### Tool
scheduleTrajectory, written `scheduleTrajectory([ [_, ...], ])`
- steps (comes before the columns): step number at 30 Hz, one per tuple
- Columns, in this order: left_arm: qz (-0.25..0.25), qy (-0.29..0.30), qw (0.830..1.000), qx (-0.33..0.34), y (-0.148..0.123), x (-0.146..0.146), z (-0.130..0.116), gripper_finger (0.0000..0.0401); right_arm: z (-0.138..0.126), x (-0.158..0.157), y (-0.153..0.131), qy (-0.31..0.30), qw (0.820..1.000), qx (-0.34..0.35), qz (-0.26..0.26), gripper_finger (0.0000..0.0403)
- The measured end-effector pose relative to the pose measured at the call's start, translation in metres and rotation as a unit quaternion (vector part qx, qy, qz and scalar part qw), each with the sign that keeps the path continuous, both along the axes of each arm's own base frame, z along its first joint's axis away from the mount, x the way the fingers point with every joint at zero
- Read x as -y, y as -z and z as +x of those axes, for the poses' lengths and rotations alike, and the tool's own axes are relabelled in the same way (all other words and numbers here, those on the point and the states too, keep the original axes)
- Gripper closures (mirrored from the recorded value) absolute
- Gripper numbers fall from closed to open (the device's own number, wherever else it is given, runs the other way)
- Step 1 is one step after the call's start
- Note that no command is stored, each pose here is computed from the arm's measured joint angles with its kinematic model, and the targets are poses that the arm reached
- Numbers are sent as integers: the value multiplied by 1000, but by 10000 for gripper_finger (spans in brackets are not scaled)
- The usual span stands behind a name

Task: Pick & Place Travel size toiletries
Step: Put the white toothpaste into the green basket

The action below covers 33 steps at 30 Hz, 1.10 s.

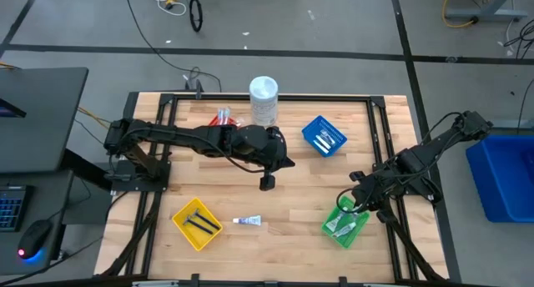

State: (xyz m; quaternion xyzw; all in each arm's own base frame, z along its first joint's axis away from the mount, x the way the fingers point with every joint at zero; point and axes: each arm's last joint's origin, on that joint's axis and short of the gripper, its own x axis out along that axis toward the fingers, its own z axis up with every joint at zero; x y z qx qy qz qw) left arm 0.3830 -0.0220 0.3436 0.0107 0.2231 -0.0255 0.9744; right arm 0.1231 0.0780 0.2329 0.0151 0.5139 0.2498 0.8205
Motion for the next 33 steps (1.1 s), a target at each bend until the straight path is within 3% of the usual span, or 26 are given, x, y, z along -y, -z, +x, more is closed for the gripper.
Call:
scheduleTrajectory([
  [5, 0, 0, 1000, 0, 0, 0, 0, 378, -1, 0, 0, -1, 1000, -12, 9, 287],
  [13, 0, 0, 1000, 0, 0, 0, 0, 396, -4, 1, 3, -1, 999, -38, 7, 231],
  [21, -2, -1, 1000, 1, 0, 0, 0, 380, -2, 0, 2, 0, 999, -31, 11, 204],
  [26, -2, -1, 1000, 2, 0, 0, 0, 384, 4, -4, -3, 5, 999, 7, 37, 214],
  [33, -2, -1, 1000, 9, -2, 0, 1, 395, 18, -6, -13, 48, 992, 109, 30, 277],
])
